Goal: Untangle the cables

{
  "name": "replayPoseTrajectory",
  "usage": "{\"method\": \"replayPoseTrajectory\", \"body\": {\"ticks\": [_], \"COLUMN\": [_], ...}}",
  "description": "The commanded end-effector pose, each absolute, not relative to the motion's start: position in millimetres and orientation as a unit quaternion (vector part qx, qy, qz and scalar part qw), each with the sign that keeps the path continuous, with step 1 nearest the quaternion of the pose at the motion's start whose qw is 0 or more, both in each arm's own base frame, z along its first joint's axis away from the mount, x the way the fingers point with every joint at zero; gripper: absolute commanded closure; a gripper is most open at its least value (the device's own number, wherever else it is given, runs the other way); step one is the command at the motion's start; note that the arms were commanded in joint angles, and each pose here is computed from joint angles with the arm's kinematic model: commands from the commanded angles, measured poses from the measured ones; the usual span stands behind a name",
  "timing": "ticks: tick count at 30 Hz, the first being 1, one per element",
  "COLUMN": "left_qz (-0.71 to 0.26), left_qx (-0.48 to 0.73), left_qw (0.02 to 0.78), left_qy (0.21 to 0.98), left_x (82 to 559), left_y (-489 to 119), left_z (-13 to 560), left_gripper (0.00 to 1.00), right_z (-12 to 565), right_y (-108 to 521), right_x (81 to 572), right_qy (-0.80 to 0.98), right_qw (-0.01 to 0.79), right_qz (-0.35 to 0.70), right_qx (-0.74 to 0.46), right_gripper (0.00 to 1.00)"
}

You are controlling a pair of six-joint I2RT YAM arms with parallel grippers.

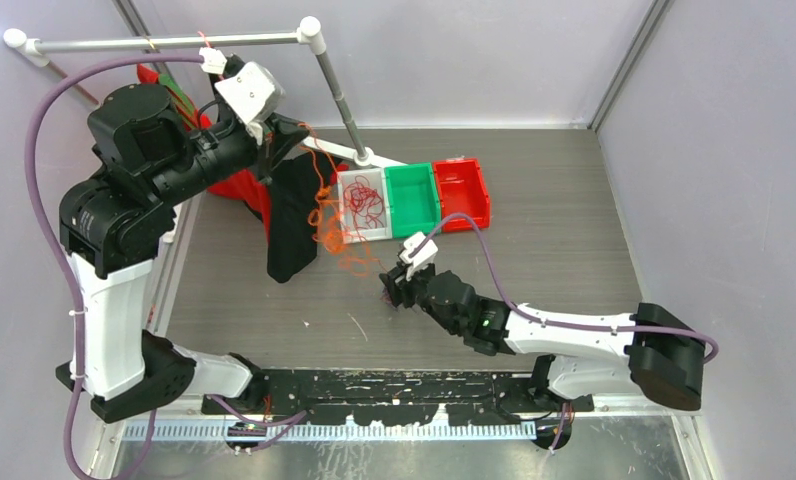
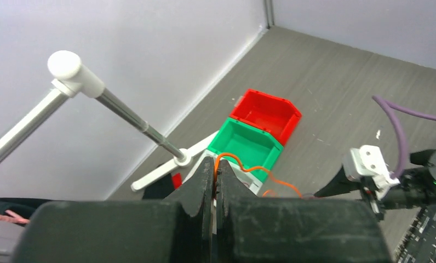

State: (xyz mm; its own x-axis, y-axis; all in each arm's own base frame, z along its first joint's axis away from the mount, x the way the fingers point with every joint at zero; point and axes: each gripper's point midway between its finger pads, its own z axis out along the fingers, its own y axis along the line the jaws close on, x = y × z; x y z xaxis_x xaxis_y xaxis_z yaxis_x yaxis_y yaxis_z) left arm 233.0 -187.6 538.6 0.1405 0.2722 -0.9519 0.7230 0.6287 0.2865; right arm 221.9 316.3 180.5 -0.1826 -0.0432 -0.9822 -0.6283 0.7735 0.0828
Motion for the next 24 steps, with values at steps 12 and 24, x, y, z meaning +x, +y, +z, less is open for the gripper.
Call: {"method": "replayPoseTrajectory", "body": {"ticks": [12, 24], "left_qz": [-0.234, -0.24], "left_qx": [0.407, 0.434], "left_qw": [0.596, 0.535], "left_qy": [0.651, 0.684], "left_x": [214.1, 199.6], "left_y": [-199.9, -196.5], "left_z": [505.6, 457.5], "left_gripper": [1.0, 1.0], "right_z": [279.4, 318.7], "right_y": [290.9, 264.5], "right_x": [225.2, 229.6], "right_qy": [0.674, 0.671], "right_qw": [0.668, 0.684], "right_qz": [0.215, 0.214], "right_qx": [-0.231, -0.192], "right_gripper": [0.44, 0.3]}}
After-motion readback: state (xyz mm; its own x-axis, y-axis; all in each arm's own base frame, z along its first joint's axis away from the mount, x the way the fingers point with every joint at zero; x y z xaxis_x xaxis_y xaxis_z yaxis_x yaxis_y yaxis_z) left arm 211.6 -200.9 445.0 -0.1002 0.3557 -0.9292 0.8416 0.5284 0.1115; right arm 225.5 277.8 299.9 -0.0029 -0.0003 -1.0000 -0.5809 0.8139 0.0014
